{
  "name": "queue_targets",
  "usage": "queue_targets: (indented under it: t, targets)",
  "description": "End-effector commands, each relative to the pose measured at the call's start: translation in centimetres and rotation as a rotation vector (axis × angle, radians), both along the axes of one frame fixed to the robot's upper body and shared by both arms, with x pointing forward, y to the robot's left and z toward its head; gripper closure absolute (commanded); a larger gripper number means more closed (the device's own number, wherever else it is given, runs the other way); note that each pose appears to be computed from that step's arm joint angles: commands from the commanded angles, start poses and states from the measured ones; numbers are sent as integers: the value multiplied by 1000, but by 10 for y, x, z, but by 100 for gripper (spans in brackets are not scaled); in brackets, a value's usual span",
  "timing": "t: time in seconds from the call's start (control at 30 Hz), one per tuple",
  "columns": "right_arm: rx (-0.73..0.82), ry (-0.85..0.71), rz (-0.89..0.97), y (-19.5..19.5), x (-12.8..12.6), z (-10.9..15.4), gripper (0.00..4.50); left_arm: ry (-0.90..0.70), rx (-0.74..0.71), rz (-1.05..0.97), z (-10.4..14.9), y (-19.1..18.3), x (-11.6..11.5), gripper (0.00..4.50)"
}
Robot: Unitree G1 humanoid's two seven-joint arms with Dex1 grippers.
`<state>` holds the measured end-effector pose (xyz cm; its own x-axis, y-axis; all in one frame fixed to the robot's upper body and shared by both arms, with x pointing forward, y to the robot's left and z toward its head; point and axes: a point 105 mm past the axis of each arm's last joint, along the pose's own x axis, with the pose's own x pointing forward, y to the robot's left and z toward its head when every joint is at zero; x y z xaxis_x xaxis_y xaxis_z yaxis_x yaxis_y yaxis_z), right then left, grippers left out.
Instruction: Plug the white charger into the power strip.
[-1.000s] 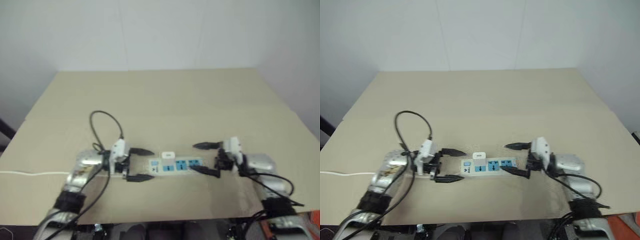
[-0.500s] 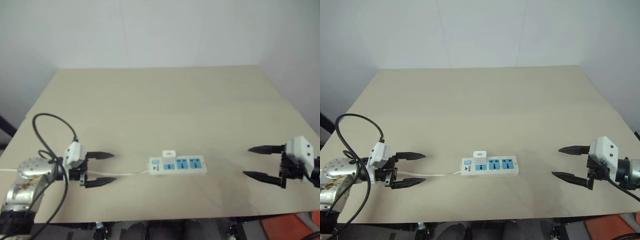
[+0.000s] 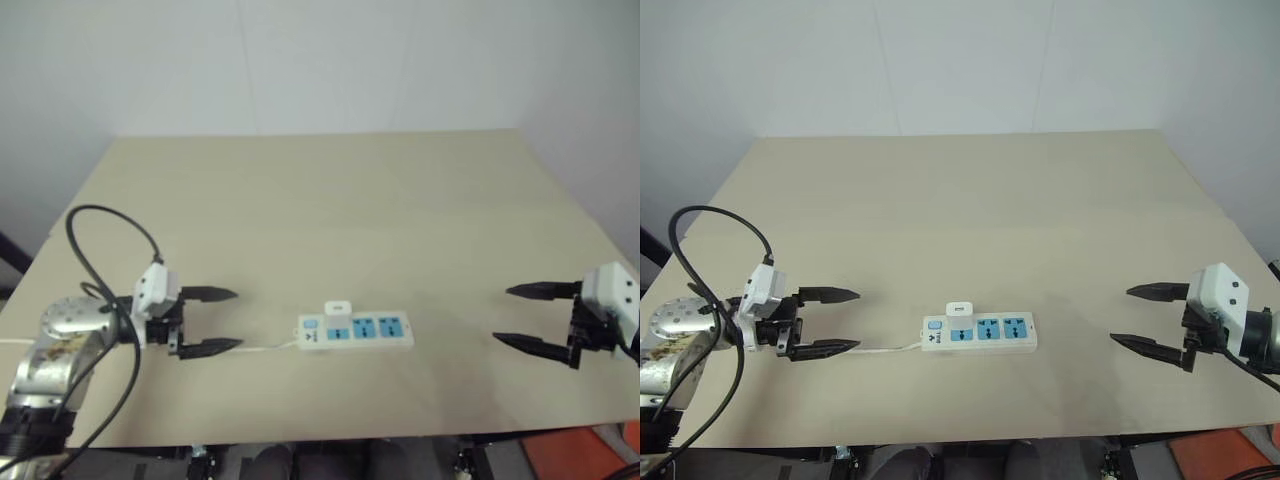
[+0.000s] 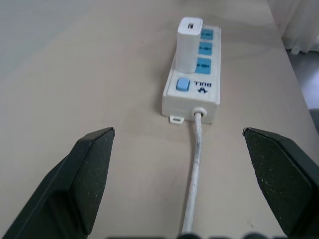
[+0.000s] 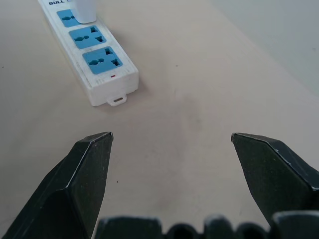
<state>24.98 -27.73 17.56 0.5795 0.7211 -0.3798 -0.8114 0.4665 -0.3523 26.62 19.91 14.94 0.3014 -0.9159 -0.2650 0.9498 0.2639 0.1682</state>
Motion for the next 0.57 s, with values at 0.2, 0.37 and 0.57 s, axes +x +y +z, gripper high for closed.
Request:
queue_targets:
  t: [0.2,0.37,0.57]
  targets:
    - [23,54,55,16,6,27,0,-13,27,-11,15,1,-1,1]
    - [-36,123,126,34,7,53,0,25,53,-51,26,3,3,1]
    - [-159,62,180,57,10,101,0,110,116,-74,43,19,6,1]
